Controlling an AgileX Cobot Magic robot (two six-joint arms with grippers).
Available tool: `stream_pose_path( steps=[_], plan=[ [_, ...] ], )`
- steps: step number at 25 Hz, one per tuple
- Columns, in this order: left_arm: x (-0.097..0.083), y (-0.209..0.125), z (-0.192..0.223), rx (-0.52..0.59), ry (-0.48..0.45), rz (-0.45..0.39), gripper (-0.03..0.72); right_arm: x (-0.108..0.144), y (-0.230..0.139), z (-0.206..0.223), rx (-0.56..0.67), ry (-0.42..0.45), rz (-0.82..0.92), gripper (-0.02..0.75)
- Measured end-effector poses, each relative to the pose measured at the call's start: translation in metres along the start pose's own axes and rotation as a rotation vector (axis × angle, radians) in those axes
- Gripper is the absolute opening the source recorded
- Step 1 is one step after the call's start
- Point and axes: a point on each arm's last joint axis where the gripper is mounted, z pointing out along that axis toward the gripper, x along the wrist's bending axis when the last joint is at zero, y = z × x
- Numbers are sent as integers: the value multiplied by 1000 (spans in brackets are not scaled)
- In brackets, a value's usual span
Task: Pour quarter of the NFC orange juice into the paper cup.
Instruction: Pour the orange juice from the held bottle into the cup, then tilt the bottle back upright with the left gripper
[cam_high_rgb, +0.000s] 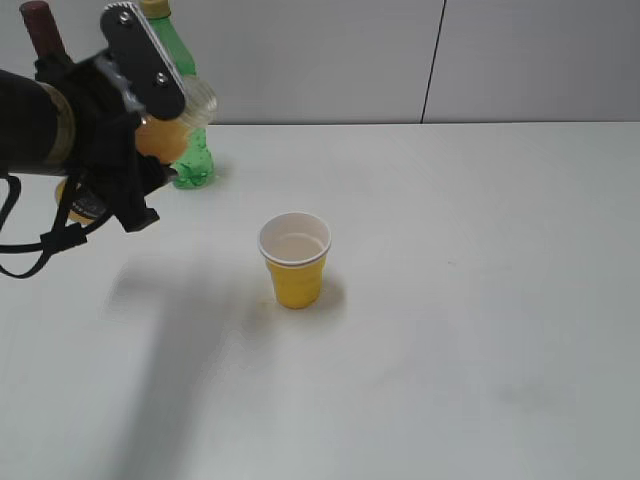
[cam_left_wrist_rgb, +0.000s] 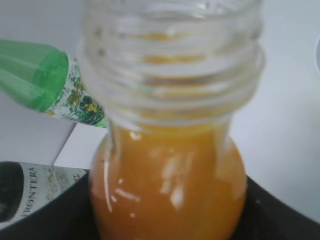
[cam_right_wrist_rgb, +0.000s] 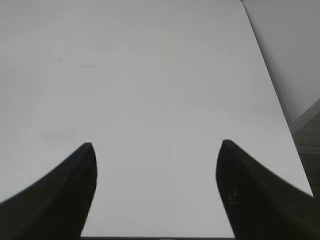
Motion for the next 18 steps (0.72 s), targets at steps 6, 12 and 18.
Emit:
stream_pose_path(
  steps=[6, 12, 18],
  plan=[
    [-24, 6, 14, 67, 8, 155, 454, 0, 0, 0, 0, 0, 0, 590],
    [-38, 5, 28, 119, 33, 253, 454, 0, 0, 0, 0, 0, 0, 590],
    [-50, 9, 43, 141, 21, 301, 454, 0, 0, 0, 0, 0, 1, 590]
  ],
)
